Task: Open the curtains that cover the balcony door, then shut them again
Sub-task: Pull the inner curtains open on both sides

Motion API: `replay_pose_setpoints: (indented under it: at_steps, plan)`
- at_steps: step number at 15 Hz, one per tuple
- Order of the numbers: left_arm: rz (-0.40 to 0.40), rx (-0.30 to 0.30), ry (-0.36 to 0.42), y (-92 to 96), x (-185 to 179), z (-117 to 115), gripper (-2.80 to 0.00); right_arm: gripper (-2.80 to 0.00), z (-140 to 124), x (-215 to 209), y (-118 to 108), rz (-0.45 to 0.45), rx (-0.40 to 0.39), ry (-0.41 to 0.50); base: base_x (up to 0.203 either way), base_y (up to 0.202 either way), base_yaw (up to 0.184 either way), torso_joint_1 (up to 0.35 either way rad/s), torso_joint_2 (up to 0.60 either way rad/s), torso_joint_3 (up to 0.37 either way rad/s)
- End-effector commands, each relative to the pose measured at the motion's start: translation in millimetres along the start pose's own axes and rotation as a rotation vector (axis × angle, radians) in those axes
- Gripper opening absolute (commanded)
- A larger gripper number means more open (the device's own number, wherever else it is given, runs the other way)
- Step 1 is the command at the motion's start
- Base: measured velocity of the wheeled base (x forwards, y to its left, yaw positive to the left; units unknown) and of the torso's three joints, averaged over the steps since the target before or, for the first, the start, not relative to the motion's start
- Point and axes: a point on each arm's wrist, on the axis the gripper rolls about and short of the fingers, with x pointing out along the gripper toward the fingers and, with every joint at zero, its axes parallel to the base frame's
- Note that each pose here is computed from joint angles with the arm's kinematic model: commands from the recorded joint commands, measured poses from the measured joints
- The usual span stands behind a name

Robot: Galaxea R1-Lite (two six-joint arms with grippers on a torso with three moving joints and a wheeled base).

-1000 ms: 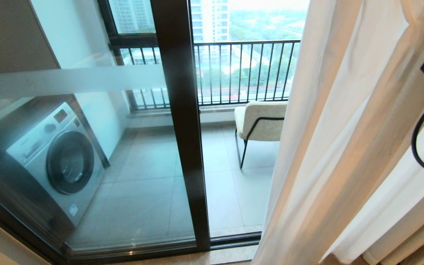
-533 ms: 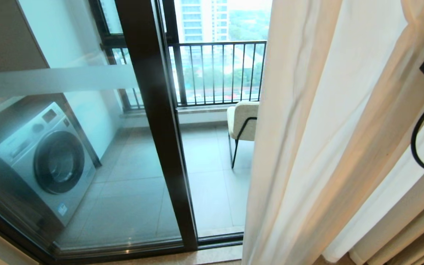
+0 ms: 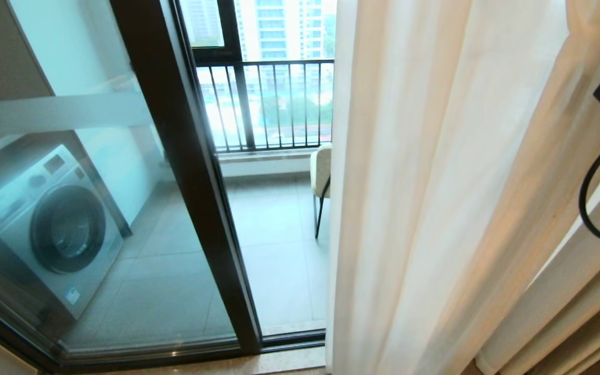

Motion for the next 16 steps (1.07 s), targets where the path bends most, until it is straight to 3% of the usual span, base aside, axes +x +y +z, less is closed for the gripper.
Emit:
replay_pose_setpoints:
  at_steps: [1,16]
  plan:
    - [0.0,0.0,0.001,0.0,0.1,0.0,-2.8,-2.8,-3.8,3.9,1.1,0.001,-0.001,-0.004,0.0,-0.173,0.0,0.002,0.0,0.002]
    - [0.001,0.0,0.0,0.0,0.0,0.0,-2.8,-2.8,-3.9,4.6,1.7,0.005,0.0,-0.008,0.0,-0.16,0.003,0.002,0.0,0.002]
